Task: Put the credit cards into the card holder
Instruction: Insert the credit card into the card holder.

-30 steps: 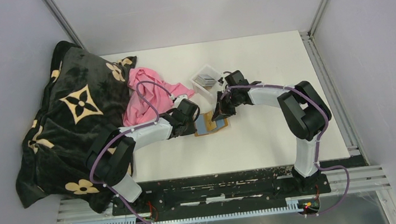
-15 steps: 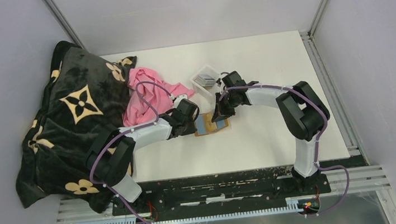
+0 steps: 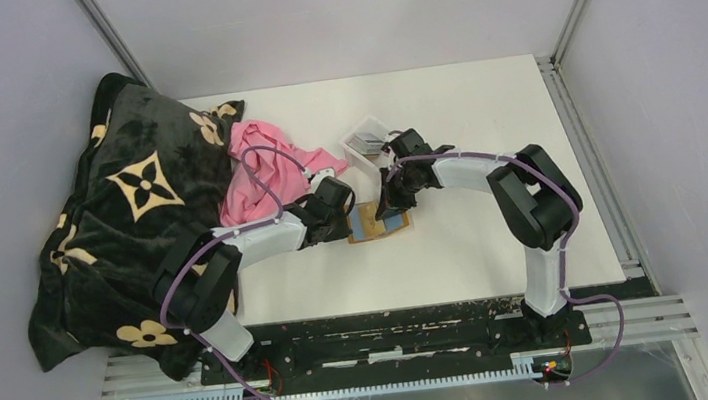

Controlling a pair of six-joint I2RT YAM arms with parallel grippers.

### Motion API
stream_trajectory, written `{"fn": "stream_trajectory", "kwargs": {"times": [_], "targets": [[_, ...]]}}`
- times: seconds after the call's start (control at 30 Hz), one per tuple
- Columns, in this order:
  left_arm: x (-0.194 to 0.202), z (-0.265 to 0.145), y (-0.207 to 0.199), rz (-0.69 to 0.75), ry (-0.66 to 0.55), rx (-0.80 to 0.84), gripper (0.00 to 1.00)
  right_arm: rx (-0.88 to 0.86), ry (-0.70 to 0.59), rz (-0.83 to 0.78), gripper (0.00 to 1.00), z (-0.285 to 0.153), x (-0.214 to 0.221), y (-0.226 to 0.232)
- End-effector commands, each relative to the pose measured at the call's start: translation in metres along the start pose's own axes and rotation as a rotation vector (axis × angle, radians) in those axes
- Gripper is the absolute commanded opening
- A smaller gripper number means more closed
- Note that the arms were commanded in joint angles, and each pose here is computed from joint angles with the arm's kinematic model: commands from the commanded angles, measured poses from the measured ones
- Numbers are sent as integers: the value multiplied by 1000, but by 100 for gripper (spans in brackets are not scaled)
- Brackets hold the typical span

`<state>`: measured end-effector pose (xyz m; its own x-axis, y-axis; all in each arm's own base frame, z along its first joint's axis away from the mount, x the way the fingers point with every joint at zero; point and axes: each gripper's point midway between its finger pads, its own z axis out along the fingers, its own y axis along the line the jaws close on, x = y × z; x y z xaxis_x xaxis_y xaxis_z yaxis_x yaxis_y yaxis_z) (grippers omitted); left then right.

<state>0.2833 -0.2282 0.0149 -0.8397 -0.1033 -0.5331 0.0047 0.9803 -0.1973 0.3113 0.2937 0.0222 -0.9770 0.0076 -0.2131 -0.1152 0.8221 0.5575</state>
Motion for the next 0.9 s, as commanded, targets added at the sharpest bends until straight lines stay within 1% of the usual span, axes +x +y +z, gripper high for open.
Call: {"fn": "stream_trajectory", "kwargs": {"times": [0.0, 0.1, 0.27, 0.43, 0.67, 0.87], "targets": [[46, 8, 12, 63, 151, 7, 26, 120, 77, 2, 4, 16, 26, -24], [47, 8, 11, 60, 150, 18, 26, 120, 76, 3, 8, 17, 27, -21], [50, 7, 9, 49, 153, 36, 24, 121, 84, -10, 20, 17, 30, -17], [52, 7, 9, 35, 147, 47, 23, 131, 78, -26, 30, 13, 28, -13], [52, 7, 7, 17, 131, 64, 22, 169, 63, -50, 37, 0, 24, -13], [50, 8, 5, 15, 117, 76, 21, 177, 53, -65, 40, -9, 20, -8]]}}
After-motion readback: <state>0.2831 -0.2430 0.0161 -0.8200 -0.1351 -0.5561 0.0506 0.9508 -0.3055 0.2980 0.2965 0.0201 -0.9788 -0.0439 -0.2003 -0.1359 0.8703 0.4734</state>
